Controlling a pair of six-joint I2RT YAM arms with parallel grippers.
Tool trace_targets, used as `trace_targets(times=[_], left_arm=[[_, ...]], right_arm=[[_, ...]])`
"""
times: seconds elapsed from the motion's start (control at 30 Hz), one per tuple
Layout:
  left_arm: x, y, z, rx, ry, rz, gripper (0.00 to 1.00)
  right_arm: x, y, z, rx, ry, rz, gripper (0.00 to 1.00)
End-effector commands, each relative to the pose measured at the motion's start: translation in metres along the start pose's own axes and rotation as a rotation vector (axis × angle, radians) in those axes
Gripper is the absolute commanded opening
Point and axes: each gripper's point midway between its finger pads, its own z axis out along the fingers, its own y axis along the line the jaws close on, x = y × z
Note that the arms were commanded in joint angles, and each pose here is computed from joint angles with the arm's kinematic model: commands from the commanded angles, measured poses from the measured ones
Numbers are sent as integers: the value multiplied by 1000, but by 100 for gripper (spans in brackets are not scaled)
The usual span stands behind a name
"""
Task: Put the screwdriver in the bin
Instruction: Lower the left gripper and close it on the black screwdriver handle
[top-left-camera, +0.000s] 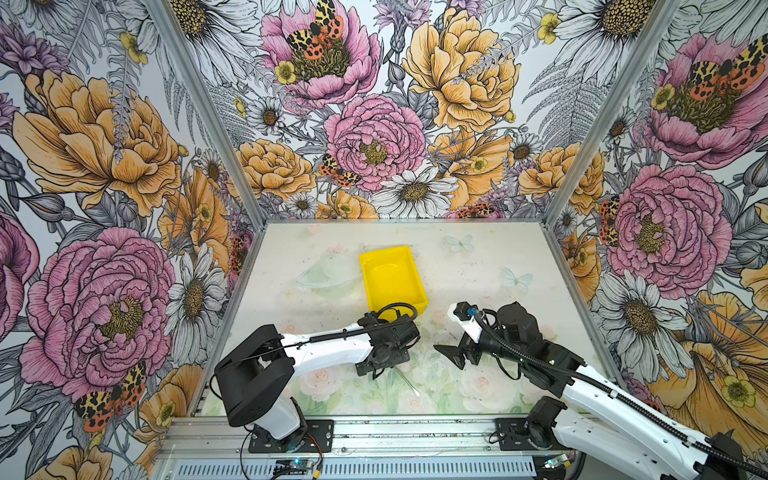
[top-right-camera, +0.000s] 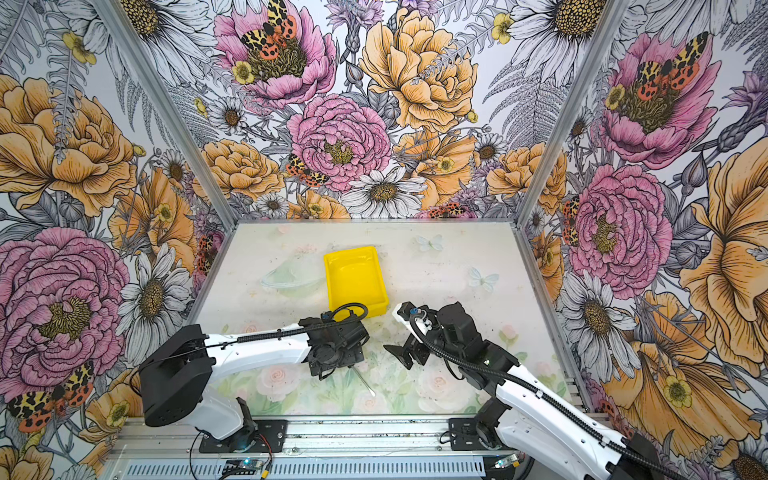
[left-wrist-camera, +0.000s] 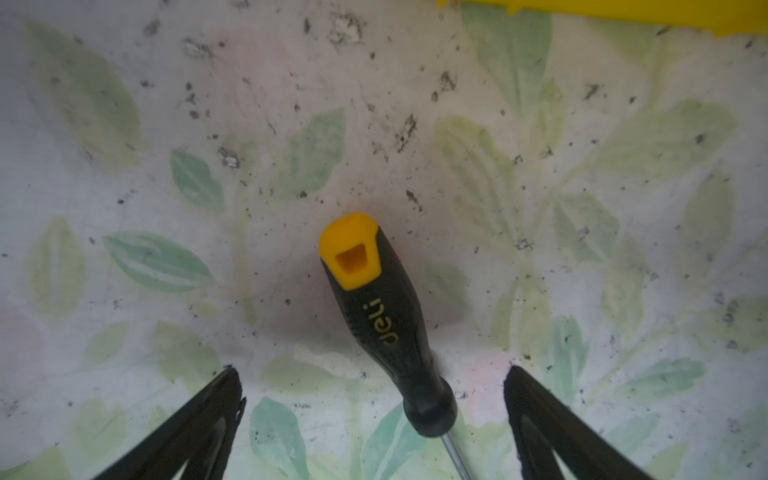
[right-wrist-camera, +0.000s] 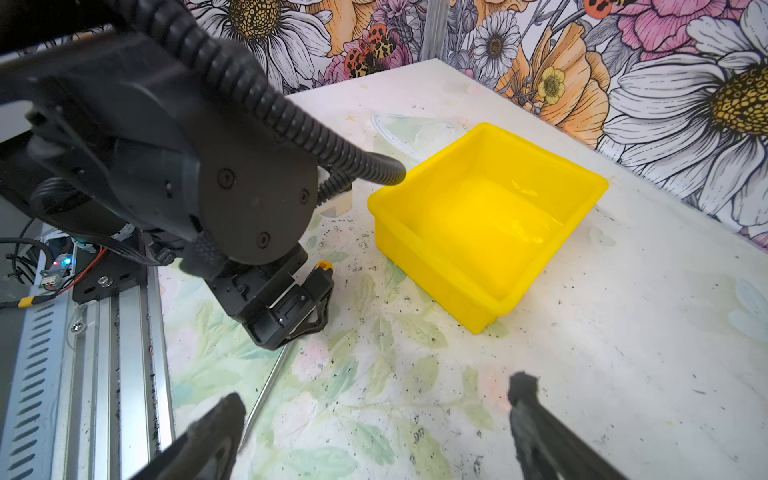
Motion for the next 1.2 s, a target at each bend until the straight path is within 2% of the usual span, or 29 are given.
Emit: trace_targets(times=[0.0,0.37,0.87,1.03,1.17], left_arm=[[4,-5,-2,11,14,-25,99],[-10,0,1,-13,-41,-53,93],[-20,-8,7,-46,-49,-46,70],[-19,-9,9,-61,-40,-33,50],[-17,-4,12,-79,-34,-33,48]], right_arm=[[4,3,0,-3,-1,44,99],[2,1,-5,18,-21,49,99],[1,0,-10,33,-44,46,99],[1,-1,-11,38,-47,47,100],[1,-1,-11,40,-48,47,100]])
